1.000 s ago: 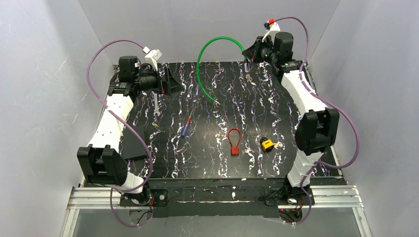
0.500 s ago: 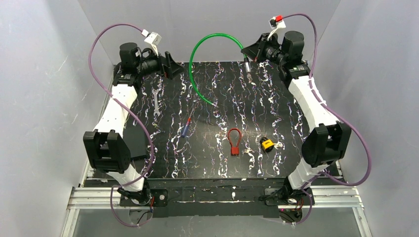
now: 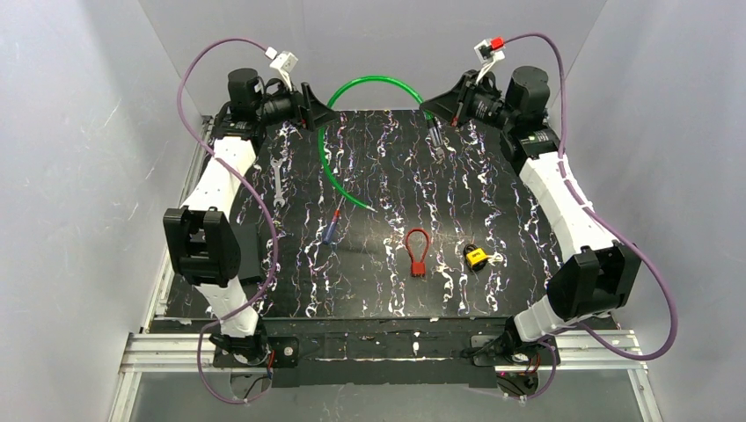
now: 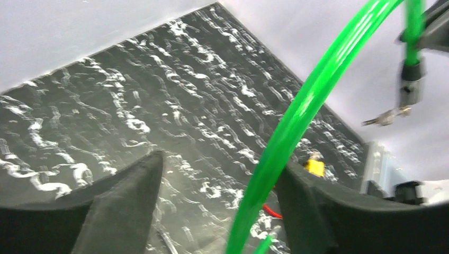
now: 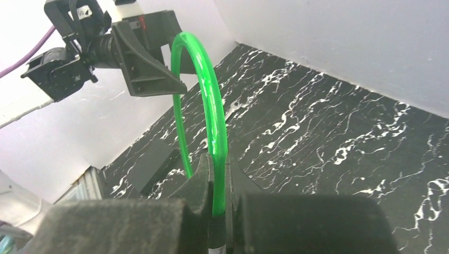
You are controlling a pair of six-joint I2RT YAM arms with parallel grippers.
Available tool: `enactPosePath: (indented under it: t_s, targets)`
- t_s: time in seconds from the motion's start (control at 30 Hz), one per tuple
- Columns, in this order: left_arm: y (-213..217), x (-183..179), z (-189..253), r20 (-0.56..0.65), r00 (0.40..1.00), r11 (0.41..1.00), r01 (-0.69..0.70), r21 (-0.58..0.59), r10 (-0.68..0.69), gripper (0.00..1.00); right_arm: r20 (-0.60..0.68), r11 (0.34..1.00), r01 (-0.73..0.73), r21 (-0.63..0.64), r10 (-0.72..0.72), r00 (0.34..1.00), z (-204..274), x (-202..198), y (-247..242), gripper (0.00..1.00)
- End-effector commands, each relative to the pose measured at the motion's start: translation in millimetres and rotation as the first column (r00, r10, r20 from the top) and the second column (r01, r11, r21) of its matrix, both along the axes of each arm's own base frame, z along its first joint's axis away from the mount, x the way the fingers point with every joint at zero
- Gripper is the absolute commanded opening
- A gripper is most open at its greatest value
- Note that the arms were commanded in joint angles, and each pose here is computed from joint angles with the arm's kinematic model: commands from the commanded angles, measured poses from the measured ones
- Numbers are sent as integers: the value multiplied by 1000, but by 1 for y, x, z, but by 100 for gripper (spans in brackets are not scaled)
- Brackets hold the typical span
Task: Lock with the key
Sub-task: Pick up the lock from the center of the board, then lock the lock.
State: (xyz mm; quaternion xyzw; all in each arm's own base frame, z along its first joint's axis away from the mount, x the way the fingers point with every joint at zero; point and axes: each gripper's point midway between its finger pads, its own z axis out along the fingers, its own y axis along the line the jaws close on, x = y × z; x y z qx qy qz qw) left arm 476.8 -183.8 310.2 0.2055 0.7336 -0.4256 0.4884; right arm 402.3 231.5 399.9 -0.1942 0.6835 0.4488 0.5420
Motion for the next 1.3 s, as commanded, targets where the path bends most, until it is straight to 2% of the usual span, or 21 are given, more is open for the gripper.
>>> enactPosePath:
  t_s: [0.0,0.07,0.17,0.2,0.3,0.37,0.4,0.43,0.5,0.63,0.73,0.9,1.07,1.27]
  targets:
    - [-17,-41,42,74,988,989,137,-51,-133,60,85,993,-99,62,93,992,30,-30,7,1]
    - [-19,-62,56,82,981,981,181,-69,-175,39,72,990,-124,67,119,990,23,-36,9,1]
    - [-20,-90,79,92,977,975,201,-96,-192,2,37,984,-155,93,152,988,9,-41,12,1]
    - [-19,-101,88,90,979,975,191,-111,-181,0,24,981,-165,103,164,986,5,-42,14,1]
    - [-16,-123,109,80,983,976,174,-133,-165,0,-5,977,-180,111,182,983,-10,-42,16,4]
    - [-14,-137,118,72,985,977,165,-133,-156,0,1,976,-198,93,199,980,-19,-43,17,25]
    - [-13,-141,120,72,987,980,155,-123,-147,0,4,975,-208,82,209,978,-24,-44,17,38]
    - [-11,-146,122,72,987,982,150,-113,-143,0,10,975,-208,76,208,978,-26,-45,16,44]
    - [-10,-153,124,72,987,985,149,-92,-143,0,18,979,-199,51,198,980,-31,-44,15,62]
    - [-4,-163,125,82,990,992,119,-45,-115,0,56,986,-152,-68,156,986,-39,-44,13,80]
    - [-1,-170,127,83,991,994,106,-38,-103,0,108,981,-119,-152,137,985,-42,-48,16,88]
    - [1,-176,130,84,993,996,83,-42,-80,0,156,970,-106,-218,142,978,-40,-59,22,91]
    - [1,-179,126,66,995,996,76,-46,-73,0,184,963,-38,-268,90,979,-34,-53,24,80]
    - [3,-177,120,47,998,999,40,-37,-38,0,221,930,32,-367,54,974,-37,-51,36,71]
